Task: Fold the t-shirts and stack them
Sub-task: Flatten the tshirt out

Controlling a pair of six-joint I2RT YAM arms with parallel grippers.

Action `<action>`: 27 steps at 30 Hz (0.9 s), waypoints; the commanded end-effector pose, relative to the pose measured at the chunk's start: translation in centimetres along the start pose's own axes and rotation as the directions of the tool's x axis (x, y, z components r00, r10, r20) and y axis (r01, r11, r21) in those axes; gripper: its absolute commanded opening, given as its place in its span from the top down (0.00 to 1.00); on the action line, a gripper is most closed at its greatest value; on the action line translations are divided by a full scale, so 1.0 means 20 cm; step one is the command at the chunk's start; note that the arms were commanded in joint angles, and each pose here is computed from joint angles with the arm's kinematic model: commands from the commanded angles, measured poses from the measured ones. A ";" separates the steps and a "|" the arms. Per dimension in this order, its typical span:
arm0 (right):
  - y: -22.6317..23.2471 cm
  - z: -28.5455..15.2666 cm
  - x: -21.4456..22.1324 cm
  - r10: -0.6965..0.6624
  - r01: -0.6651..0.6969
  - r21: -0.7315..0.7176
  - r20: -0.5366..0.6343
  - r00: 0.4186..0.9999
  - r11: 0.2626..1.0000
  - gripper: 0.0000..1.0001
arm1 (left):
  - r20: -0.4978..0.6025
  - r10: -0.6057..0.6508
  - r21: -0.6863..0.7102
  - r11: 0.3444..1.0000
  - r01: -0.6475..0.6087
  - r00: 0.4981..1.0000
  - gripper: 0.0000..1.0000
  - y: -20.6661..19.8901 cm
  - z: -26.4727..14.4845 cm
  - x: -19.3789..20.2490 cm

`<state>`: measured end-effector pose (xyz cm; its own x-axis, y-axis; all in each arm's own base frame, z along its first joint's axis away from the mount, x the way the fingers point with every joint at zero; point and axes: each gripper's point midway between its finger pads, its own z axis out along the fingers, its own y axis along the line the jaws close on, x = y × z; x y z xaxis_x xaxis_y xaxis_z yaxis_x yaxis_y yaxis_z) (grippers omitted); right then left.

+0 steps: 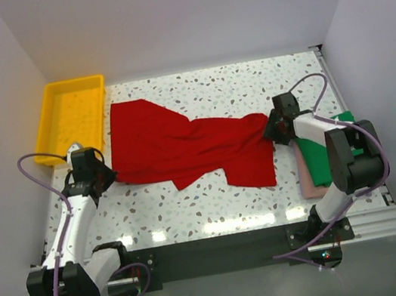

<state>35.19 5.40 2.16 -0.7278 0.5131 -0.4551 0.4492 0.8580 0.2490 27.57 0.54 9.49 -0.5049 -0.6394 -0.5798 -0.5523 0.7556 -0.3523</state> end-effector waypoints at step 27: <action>0.31 -1.31 -0.46 0.083 0.048 -0.405 0.301 0.950 0.913 1.00 | 0.328 0.006 0.243 0.966 -0.090 0.945 1.00 -0.41 -0.62 -0.65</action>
<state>33.88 6.64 26.29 -0.5114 0.5539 -0.6570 0.2004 0.8203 0.5357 31.32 0.02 23.89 -0.3507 -0.5862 -0.7303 -0.3639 0.8039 -0.4705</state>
